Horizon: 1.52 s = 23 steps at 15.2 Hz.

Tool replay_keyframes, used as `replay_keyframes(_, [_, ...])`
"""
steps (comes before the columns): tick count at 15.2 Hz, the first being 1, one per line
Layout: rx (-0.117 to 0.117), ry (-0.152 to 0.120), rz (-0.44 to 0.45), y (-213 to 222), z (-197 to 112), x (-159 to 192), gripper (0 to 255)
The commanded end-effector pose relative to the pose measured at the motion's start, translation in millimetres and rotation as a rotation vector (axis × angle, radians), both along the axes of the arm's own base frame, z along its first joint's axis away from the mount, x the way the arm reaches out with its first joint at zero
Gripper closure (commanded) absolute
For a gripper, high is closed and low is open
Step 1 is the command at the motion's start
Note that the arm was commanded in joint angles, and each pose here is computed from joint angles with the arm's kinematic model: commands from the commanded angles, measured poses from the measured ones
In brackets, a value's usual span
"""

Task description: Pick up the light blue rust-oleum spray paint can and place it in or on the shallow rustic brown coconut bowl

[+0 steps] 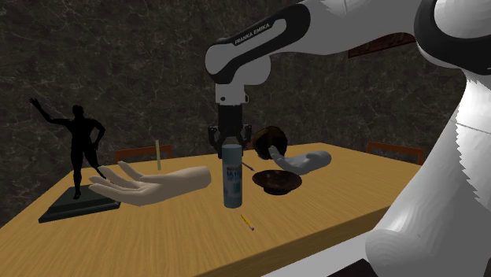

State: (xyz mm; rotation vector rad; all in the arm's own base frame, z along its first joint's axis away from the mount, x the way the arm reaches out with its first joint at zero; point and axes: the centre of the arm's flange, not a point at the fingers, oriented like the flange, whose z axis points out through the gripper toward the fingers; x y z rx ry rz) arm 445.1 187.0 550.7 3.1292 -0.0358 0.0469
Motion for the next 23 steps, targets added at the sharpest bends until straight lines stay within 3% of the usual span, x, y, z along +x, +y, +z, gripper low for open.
replay_keyframes(1, [0.0, -0.001, 0.0, 0, 0, 0, 255])
replay_keyframes(5, [0.0, -0.001, 0.0, 0, 0, 0, 255])
replay_keyframes(23, [0.0, -0.001, 0.0, 0, 95, 0, 255])
